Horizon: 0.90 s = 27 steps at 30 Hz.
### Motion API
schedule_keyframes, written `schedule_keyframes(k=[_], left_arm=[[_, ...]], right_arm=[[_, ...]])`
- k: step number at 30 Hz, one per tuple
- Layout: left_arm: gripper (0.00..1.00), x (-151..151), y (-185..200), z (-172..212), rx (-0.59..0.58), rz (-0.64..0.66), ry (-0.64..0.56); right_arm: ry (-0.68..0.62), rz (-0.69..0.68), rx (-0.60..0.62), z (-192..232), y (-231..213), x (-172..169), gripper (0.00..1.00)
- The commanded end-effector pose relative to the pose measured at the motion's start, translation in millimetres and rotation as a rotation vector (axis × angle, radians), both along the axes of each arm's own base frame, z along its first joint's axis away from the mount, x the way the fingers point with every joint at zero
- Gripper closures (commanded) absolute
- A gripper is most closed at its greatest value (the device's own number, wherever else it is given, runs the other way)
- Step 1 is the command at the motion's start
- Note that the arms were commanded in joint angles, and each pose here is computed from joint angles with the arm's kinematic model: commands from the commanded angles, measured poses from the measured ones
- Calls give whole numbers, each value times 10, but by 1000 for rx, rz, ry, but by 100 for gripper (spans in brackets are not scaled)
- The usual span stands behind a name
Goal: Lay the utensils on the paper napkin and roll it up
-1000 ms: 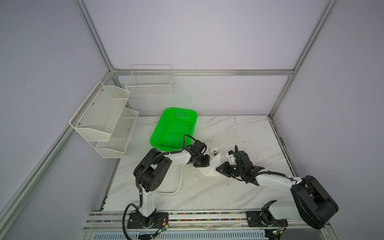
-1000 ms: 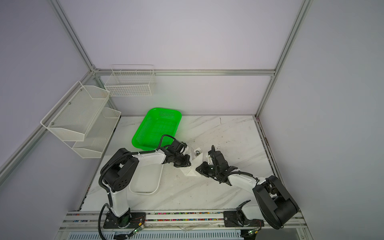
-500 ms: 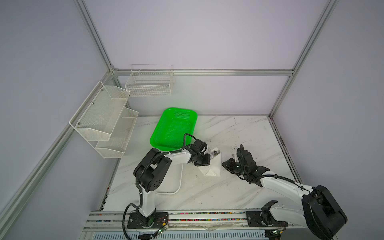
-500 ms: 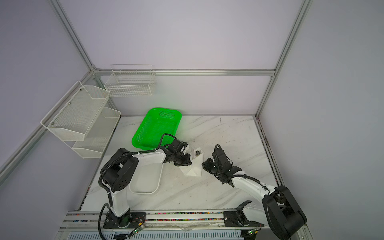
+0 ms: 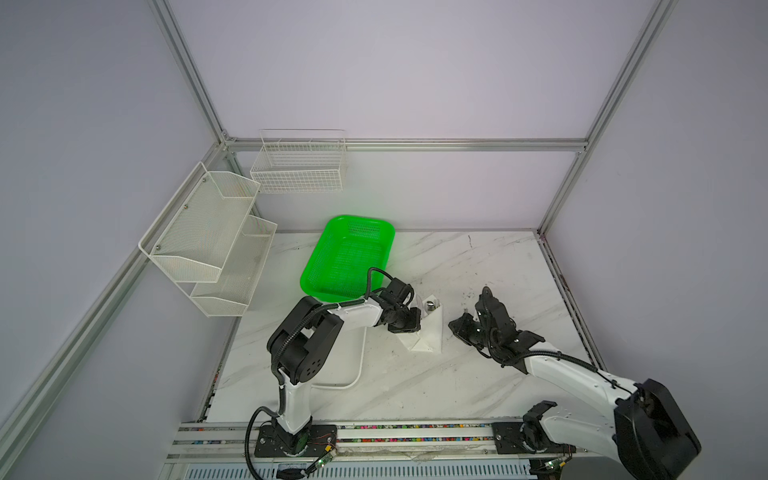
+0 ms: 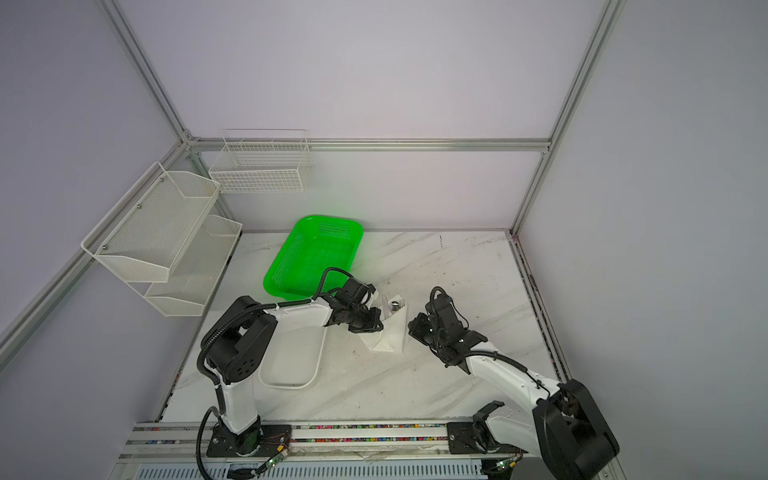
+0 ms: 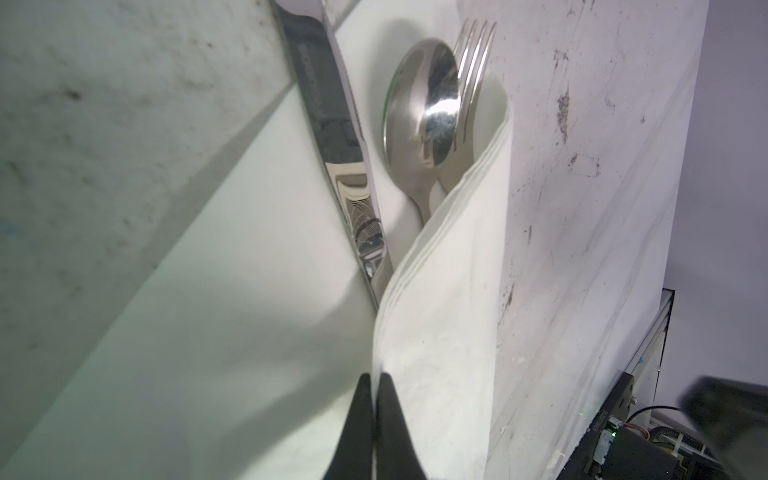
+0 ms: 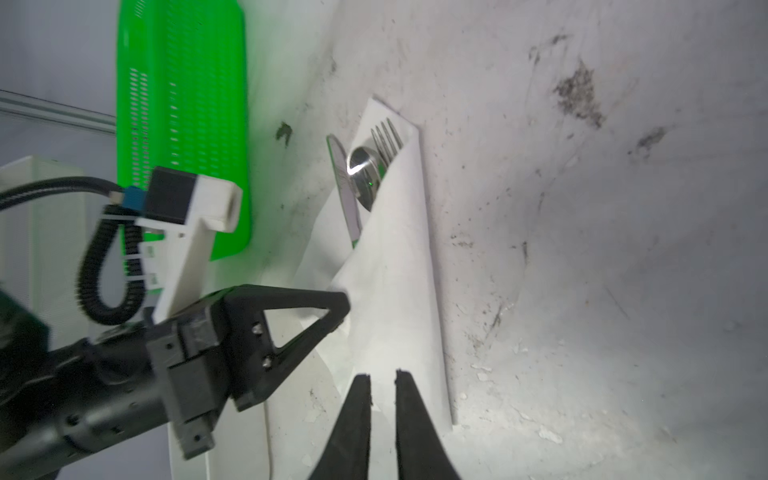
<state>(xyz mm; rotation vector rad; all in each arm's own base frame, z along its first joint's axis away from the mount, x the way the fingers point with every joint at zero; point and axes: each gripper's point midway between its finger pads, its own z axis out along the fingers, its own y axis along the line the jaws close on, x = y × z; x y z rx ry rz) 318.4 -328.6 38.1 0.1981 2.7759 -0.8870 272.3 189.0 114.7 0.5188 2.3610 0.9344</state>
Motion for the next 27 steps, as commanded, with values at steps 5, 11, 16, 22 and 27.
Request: schedule_keyframes(k=[5,11,16,22,27], left_arm=[[98,132,-22,202,-24,9,-50],[98,100,34,156,8,5,-43],[98,100,34,130,10,6,-41],[98,77,71,88,22,18,-30],[98,46,87,18,29,16,-16]], right_arm=[[4,43,53,-50,111,-31,87],[49,91,51,-170,226,-11,90],[60,91,30,-190,228,18,90],[68,90,27,-246,218,2,90],[36,258,169,-144,550,-74,89]])
